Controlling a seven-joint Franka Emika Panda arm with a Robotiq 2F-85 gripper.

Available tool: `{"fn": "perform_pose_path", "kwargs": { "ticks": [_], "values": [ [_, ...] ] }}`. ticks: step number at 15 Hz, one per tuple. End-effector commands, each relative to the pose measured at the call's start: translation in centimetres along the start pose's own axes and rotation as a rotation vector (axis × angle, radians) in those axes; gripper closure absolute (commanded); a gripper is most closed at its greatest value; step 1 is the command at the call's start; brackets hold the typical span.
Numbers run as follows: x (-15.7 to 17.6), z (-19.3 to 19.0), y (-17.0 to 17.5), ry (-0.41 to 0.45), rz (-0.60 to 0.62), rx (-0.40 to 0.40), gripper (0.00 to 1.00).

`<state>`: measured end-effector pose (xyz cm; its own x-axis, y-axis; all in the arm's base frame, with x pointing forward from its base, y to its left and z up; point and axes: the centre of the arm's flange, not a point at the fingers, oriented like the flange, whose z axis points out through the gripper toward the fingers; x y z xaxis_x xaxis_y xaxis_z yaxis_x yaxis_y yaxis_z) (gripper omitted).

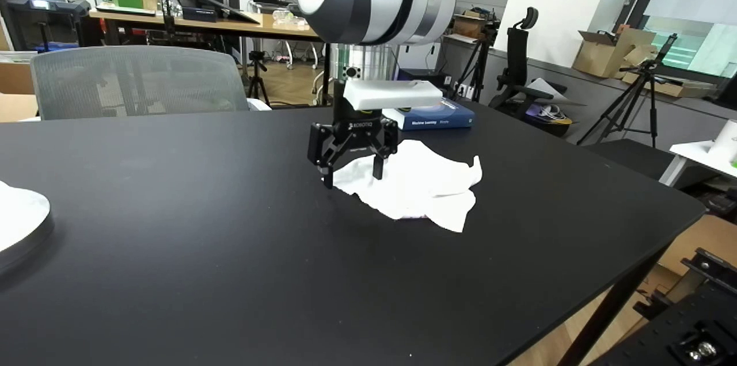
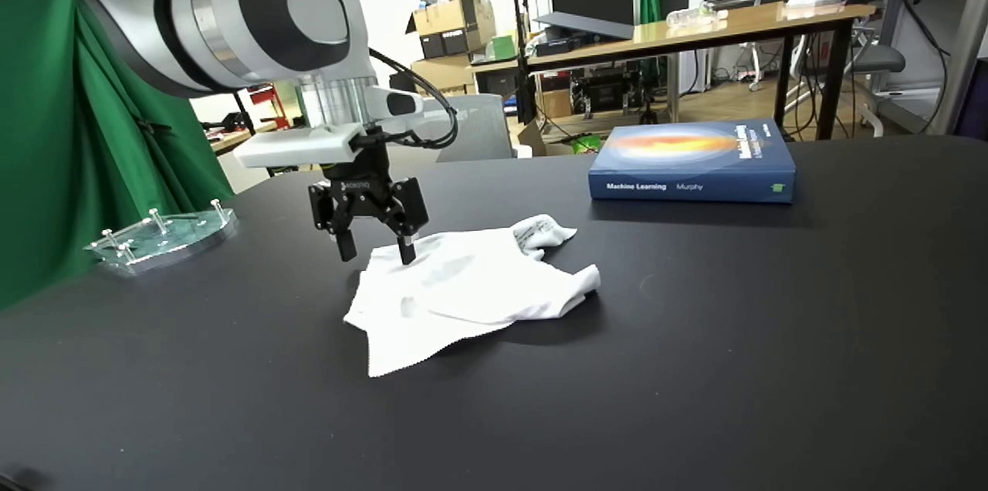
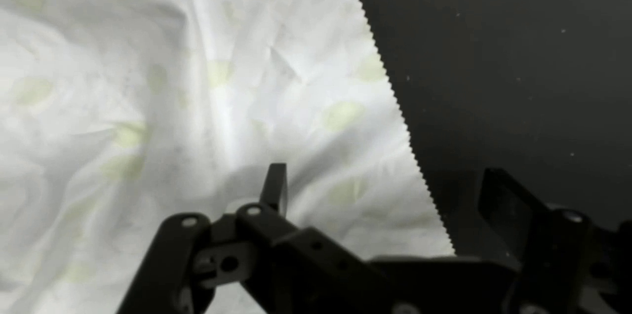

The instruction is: Fold the white cloth

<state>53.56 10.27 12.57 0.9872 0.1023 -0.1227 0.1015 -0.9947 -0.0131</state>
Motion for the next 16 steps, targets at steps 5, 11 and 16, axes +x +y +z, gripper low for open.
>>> {"fn": "perform_pose_path", "kwargs": {
  "ticks": [5,11,16],
  "values": [
    [0.4,0.7,1.2,-0.021,0.025,-0.006,0.40],
    [0.7,-0.1,1.2,-0.001,0.026,-0.006,0.81],
    [0.7,-1.3,0.2,0.015,0.003,-0.009,1.00]
  ]
}}
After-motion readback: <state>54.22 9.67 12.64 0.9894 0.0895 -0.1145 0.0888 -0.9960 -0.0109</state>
